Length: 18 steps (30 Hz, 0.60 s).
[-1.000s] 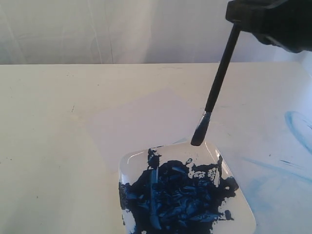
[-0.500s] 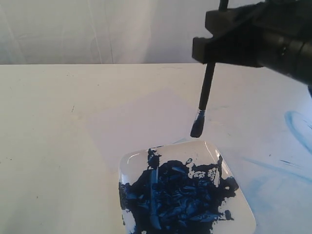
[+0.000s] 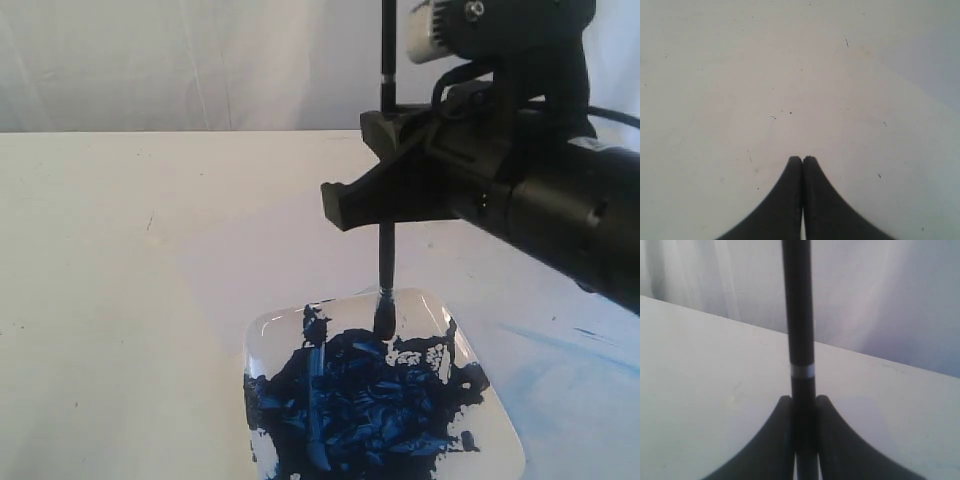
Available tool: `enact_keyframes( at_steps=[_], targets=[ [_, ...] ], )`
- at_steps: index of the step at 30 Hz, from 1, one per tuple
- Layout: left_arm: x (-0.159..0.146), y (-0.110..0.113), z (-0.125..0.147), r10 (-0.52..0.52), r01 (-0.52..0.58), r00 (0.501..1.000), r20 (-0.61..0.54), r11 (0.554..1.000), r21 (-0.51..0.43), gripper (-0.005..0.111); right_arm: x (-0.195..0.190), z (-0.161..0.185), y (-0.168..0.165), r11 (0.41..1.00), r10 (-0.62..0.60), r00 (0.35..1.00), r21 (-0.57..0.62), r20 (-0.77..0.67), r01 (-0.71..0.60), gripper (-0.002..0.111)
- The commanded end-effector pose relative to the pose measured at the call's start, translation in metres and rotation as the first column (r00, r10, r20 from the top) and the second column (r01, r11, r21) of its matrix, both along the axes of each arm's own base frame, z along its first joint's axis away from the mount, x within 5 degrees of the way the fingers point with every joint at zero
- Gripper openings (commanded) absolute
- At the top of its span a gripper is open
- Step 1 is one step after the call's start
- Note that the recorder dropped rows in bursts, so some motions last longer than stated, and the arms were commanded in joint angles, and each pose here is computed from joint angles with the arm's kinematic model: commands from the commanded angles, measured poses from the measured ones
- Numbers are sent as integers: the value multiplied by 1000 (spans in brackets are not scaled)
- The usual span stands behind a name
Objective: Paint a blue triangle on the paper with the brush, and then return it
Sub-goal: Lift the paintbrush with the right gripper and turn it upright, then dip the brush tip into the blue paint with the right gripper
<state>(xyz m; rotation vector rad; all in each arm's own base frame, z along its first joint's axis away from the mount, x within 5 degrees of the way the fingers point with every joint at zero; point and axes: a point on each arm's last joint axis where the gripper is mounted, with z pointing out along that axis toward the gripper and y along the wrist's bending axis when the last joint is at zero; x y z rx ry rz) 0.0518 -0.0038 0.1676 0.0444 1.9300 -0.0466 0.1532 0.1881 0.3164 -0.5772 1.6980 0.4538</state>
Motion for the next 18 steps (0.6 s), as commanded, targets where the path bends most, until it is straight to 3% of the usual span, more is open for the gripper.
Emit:
enact_keyframes(
  at_steps=[1,12,18],
  targets=[
    [0,0,-1,-4,4,1000,-3,1000,-3,0,-3,-21,-14,985,-168,986,30,-16,168,0],
    [0,0,-1,-4,4,1000,-3,1000,-3,0,-31,-50,-31,958,-271,962,107,43,265,0],
    [0,0,-1,-4,4,1000,-3,1000,-3,0,-33,-65,-39,948,-293,956,123,-7,292,0]
  ],
)
